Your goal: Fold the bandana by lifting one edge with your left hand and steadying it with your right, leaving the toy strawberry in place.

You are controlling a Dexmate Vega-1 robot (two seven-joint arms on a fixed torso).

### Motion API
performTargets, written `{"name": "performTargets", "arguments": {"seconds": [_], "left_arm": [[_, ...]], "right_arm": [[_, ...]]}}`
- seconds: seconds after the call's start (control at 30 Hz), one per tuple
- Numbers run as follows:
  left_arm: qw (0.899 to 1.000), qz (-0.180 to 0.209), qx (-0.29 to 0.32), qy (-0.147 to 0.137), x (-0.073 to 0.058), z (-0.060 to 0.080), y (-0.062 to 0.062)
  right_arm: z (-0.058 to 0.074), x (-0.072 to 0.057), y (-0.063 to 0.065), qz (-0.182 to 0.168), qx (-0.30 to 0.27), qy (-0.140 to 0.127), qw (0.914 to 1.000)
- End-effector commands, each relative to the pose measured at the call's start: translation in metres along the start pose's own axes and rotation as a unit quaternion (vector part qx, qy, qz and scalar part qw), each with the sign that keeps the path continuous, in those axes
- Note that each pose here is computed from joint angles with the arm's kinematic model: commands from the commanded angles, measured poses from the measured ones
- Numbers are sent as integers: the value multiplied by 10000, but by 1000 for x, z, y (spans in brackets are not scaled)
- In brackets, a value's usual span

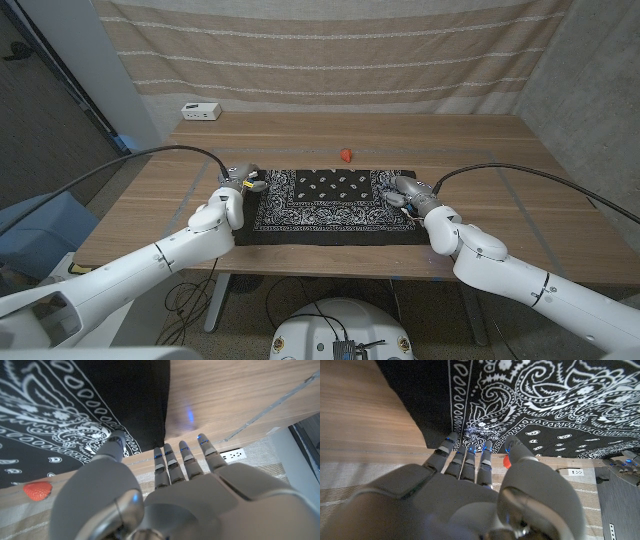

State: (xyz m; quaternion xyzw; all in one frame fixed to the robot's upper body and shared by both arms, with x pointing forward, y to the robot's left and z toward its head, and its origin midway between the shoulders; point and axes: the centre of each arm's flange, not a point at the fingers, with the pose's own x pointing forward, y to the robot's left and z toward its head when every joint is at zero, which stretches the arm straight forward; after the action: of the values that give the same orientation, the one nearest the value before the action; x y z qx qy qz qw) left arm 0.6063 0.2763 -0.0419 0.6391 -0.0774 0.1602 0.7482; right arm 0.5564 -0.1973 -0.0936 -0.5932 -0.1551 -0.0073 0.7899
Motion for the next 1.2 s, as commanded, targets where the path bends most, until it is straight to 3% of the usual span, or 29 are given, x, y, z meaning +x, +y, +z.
{"name": "performTargets", "arguments": {"seconds": [0.03, 0.33, 0.67, 0.87, 1.2], "left_arm": [[9966, -520, 641, -9, 12, 19, -7], [9951, -331, 922, -104, 15, 31, -9], [9941, 644, 856, -194, 7, 35, -6], [9909, 1227, 381, -398, -6, 40, 15], [9769, 1924, 206, -912, -32, 62, 53]], "right_arm": [[-5, 1, 5, 53, 59, 48, 10000], [-12, 1, 7, 107, 93, 141, 9998], [-15, 3, 8, 300, 119, 207, 9993], [-16, 5, 9, 355, 97, 250, 9990], [-18, 7, 12, 378, 95, 256, 9989]]}}
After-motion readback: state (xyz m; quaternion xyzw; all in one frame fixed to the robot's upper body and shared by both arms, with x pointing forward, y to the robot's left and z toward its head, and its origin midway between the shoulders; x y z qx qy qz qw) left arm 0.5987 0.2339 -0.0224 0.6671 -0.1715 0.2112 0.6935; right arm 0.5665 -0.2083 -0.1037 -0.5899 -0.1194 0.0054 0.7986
